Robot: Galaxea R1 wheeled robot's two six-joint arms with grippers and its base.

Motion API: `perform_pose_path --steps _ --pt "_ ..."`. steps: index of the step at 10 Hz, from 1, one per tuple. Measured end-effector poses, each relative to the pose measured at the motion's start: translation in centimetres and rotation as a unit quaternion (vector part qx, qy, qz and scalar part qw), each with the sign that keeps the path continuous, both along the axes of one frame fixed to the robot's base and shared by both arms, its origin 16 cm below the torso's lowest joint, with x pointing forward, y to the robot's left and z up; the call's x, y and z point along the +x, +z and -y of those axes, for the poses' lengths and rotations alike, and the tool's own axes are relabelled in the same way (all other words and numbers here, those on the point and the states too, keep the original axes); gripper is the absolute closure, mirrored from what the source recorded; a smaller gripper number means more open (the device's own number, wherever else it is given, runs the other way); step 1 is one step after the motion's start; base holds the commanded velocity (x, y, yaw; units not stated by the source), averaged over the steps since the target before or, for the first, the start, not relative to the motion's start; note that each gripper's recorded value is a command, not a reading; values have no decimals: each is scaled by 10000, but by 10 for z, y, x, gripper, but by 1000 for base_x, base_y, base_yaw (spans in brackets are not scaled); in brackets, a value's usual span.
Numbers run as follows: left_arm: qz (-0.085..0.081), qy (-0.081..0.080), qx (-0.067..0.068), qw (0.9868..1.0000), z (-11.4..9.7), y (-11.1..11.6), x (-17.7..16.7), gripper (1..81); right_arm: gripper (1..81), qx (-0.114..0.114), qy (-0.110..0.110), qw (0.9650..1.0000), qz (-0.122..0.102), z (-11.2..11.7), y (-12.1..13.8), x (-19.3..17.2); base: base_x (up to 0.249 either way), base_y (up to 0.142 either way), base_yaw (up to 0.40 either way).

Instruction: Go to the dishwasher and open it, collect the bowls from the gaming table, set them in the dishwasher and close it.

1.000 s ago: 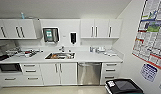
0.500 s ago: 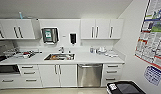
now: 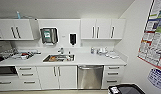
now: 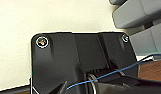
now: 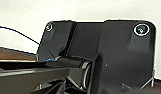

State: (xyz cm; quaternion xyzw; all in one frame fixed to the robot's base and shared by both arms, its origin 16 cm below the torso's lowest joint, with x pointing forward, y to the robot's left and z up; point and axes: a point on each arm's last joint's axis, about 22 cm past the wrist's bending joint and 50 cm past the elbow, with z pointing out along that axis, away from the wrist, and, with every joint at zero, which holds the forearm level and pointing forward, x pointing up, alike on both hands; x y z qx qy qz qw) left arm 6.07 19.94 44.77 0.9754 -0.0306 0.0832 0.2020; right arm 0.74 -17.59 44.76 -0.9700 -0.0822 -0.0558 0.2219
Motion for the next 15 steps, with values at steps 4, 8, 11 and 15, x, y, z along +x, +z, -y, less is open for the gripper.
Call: perform_pose_path --steps 4,8,11,15 --pt "-4 -4 0 10000 0 0 -1 10 10 -7 -2 10000 3 1 0 0 126 0 0" --pt "-4 -4 -1 10000 0 0 -1 10 10 -14 -5 10000 0 1 -1 0 126 0 0" --pt "-3 -3 -1 10000 0 0 0 10 10 -17 -5 10000 0 1 -1 0 122 0 0" --pt "1 -2 -1 10000 0 0 0 10 10 -13 -5 10000 25 1 0 4 95 0 0"
